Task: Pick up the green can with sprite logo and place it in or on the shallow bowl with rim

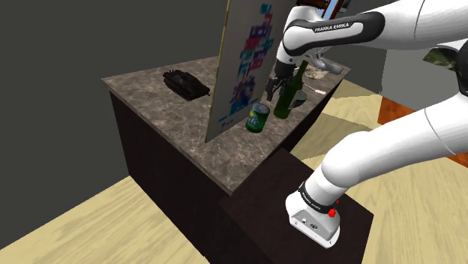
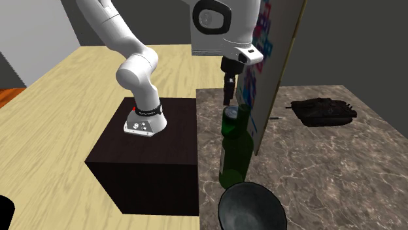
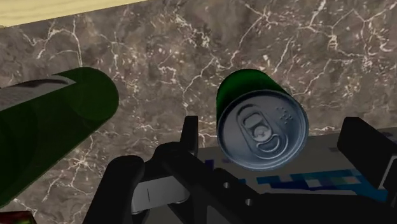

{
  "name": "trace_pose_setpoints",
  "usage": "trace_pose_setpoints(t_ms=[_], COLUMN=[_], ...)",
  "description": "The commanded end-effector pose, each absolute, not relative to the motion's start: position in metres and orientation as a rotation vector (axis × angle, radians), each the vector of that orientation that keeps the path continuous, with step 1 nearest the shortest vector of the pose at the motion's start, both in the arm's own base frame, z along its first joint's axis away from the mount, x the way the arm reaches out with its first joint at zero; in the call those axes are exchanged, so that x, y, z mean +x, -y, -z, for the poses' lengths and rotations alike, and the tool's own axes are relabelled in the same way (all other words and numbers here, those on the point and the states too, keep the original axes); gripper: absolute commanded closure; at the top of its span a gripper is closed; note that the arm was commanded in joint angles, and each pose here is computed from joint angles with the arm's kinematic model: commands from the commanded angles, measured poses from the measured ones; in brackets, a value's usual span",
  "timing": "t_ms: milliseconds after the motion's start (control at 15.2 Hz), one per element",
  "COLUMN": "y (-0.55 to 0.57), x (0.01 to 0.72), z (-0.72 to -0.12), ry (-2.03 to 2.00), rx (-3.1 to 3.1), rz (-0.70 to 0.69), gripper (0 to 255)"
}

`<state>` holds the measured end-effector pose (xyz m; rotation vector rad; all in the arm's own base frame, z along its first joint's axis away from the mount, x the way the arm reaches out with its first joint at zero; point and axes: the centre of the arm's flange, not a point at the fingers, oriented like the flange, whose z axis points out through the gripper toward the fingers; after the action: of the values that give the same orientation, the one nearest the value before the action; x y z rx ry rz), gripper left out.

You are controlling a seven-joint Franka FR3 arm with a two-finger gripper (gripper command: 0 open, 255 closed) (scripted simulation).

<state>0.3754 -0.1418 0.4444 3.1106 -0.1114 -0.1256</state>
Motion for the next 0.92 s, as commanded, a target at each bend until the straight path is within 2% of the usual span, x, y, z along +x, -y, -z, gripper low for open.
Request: trace_pose_setpoints(t_ms=[0, 198, 858], y=[0.134, 0.123, 0.123], x=[0.377, 0.38, 0.379], z=[-0.417, -0.38, -0.337], ry=[0.132, 0.159, 0.161], rx=[3.109, 3.106, 3.106], rz=[0.102, 0.075, 0.072], gripper=[0, 0, 0])
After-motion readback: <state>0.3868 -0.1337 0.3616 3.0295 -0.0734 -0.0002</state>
